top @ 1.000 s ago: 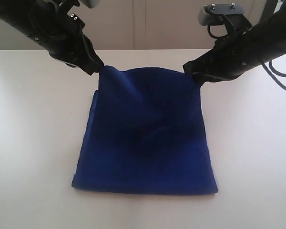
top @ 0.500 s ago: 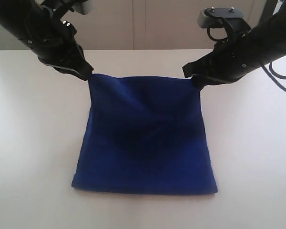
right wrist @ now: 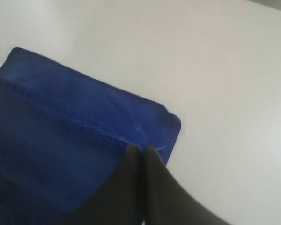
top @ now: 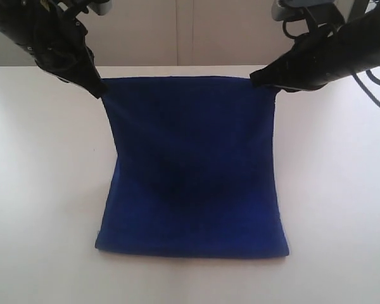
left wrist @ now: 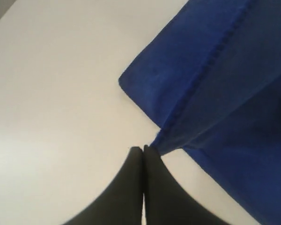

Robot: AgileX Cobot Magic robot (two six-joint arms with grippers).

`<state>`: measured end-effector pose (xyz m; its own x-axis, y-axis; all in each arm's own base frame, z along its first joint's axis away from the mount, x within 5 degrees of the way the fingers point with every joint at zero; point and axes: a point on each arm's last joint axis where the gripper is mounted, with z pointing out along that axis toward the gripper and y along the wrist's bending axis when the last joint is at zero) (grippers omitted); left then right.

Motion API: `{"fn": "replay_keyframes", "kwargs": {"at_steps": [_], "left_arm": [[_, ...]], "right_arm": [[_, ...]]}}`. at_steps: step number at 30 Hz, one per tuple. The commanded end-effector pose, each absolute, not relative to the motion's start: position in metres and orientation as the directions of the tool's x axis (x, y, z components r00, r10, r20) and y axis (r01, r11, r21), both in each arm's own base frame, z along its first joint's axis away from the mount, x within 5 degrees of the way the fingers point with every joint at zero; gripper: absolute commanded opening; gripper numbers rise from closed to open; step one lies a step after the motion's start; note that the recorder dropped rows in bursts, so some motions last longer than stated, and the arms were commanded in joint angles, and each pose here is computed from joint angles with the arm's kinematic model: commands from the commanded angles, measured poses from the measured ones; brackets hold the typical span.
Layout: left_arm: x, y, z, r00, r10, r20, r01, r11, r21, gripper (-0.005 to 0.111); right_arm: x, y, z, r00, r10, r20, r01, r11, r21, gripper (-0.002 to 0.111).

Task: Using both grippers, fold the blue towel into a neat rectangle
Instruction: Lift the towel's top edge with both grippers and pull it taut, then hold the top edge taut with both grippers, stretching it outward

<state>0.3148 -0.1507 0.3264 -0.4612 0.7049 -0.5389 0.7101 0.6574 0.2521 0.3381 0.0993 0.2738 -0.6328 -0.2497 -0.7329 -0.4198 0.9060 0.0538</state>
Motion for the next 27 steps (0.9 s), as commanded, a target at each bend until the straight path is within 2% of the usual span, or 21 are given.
{"fn": "replay_keyframes", "kwargs": {"at_steps": [1,9,13,17,21,27], "left_arm": [[0.310,-0.141,0.340,-0.468,0.695,-0.547,0.662,0.685,0.305,0.000],[0.315,-0.143,0.343,-0.442,0.675,-0.591,0.635,0.700,0.325,0.000],[0.316,-0.143,0.341,-0.452,0.674,-0.584,0.635,0.703,0.320,0.000],[0.307,-0.137,0.354,-0.479,0.684,-0.551,0.638,0.702,0.317,0.000],[0.299,-0.133,0.364,-0.471,0.680,-0.562,0.632,0.705,0.323,0.000],[0.302,-0.135,0.360,-0.480,0.677,-0.558,0.631,0.709,0.316,0.000]], "right_arm": [[0.342,0.097,0.282,-0.575,-0.242,-0.781,-0.403,0.915,0.013,0.000],[0.348,0.097,0.279,-0.547,-0.252,-0.798,-0.398,0.917,-0.017,0.000],[0.351,0.097,0.275,-0.548,-0.250,-0.798,-0.391,0.920,-0.020,0.000],[0.352,0.097,0.274,-0.547,-0.250,-0.799,-0.389,0.921,-0.021,0.000],[0.352,0.097,0.274,-0.544,-0.249,-0.801,-0.388,0.921,-0.023,0.000],[0.356,0.097,0.270,-0.544,-0.247,-0.802,-0.382,0.924,-0.025,0.000]]}}
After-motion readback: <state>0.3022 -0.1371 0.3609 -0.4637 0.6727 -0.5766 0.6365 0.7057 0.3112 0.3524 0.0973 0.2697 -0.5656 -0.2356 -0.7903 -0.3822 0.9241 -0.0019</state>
